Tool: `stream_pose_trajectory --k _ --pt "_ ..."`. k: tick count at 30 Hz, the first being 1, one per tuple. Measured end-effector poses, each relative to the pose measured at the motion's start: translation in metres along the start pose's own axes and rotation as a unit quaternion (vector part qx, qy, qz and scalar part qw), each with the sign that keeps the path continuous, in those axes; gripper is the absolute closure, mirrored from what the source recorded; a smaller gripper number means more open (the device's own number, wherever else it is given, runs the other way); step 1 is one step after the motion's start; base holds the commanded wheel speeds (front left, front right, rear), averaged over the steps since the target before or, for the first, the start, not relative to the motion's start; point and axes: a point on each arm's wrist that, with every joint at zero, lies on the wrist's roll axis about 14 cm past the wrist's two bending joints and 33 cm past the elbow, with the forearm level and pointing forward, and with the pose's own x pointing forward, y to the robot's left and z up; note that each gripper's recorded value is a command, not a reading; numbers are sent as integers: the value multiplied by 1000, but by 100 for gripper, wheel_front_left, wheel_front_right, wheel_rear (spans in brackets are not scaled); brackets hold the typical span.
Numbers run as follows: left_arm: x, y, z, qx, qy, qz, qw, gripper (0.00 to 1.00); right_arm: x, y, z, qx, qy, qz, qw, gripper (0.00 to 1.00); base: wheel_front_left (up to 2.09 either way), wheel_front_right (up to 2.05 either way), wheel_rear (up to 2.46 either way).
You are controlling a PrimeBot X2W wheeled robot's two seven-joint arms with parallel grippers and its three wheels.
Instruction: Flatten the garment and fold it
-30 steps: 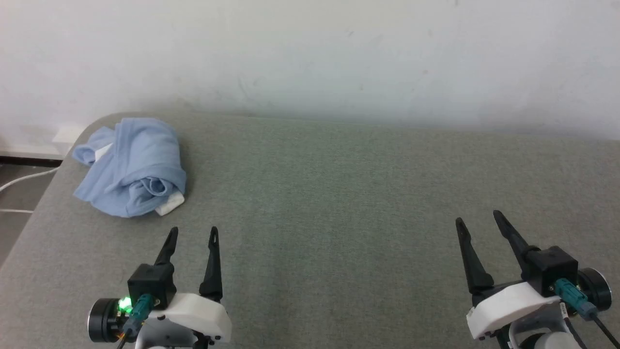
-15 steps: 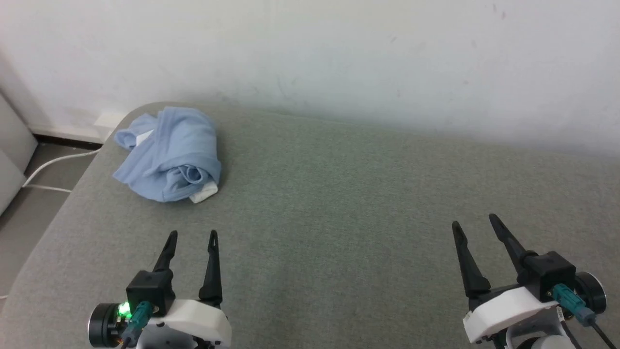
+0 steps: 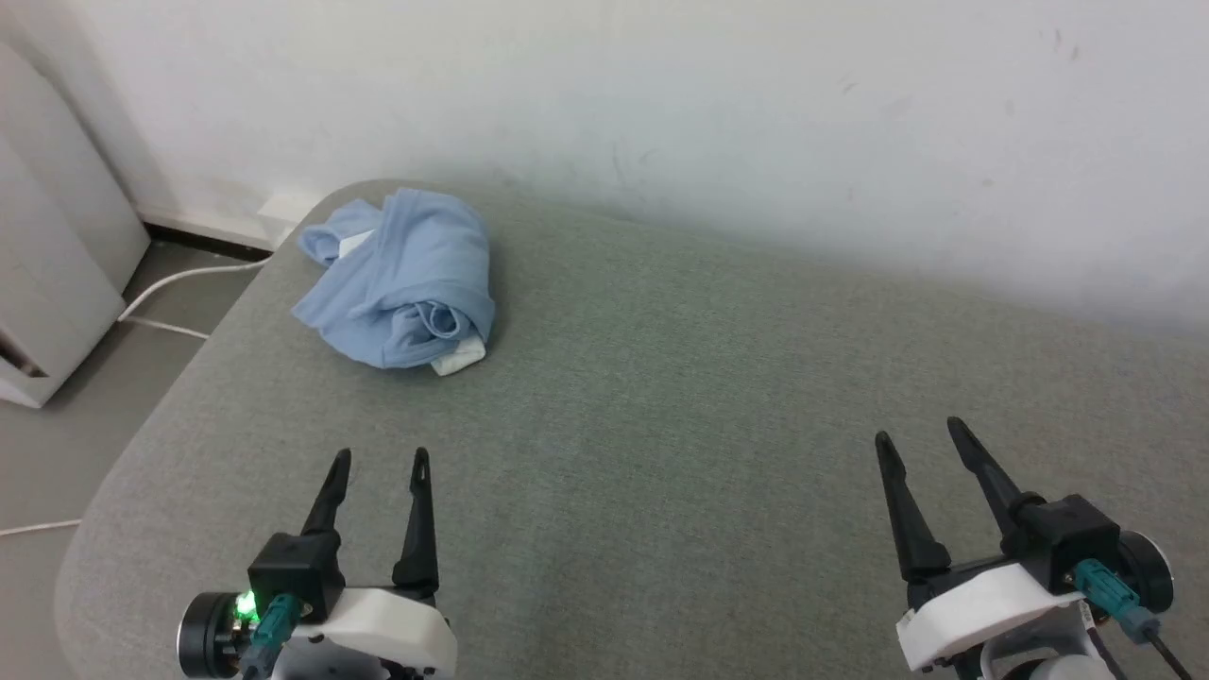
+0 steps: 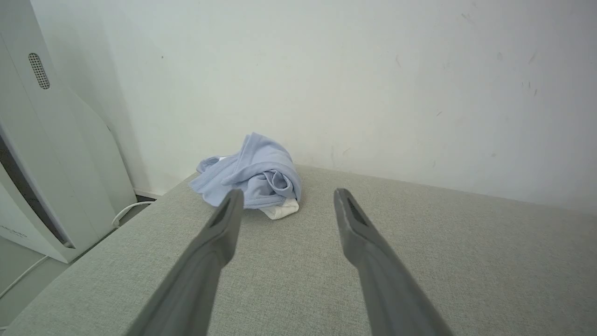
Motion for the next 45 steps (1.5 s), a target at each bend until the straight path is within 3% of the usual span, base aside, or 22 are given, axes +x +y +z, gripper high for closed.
stream_pose_trajectory --k 45 --pt "-48 55 8 -14 -34 100 994 0 34 79 -7 30 -20 122 992 0 0 0 0"
